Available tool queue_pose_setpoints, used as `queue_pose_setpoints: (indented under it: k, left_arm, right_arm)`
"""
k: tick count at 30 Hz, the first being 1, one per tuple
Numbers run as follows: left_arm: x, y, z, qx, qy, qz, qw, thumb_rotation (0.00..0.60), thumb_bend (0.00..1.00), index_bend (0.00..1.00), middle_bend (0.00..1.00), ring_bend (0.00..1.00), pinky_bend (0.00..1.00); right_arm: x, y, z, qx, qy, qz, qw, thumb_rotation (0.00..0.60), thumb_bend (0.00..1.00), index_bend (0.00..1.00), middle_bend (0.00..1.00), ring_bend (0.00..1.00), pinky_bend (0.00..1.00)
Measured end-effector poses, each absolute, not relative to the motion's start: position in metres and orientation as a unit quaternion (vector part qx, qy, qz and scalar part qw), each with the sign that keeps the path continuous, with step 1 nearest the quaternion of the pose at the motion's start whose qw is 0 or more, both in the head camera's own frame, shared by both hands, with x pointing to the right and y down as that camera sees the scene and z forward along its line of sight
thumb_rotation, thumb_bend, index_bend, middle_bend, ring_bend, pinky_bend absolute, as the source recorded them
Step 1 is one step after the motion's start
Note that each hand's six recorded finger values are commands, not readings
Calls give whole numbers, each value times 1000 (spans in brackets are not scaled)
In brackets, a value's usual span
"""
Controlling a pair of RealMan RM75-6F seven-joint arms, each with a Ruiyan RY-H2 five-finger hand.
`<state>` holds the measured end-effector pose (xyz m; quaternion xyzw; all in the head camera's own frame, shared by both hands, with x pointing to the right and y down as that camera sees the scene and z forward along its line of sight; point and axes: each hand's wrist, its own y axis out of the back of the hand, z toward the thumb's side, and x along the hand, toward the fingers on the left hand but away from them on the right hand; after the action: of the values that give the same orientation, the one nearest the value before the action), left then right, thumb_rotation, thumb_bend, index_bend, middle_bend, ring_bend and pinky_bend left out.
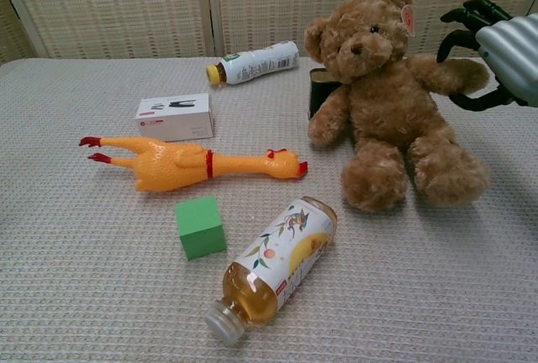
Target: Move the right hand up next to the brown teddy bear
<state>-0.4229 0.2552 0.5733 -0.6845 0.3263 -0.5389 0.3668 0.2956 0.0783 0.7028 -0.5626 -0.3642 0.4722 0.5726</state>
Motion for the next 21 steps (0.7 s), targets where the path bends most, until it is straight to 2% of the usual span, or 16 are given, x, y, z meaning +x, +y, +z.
queue_pose_setpoints:
  k: [9,14,21]
  left_arm:
    - [-423,256,572,-685,326,-537,368,600,443,270,232,222,425]
    - [-422,255,573,-686,326,-537,367,600,443,270,232,222,425]
    - [-422,255,572,-685,327,-537,368,600,443,270,232,222,425]
  right_arm:
    - [292,68,699,-530,-383,476,589,600,150,537,160,66,523]
    - [293,67,698,-527,-394,475,584,600,150,547,160,66,524]
    - [298,73,713,-537,-361,499,577,600,151,546,160,66,528]
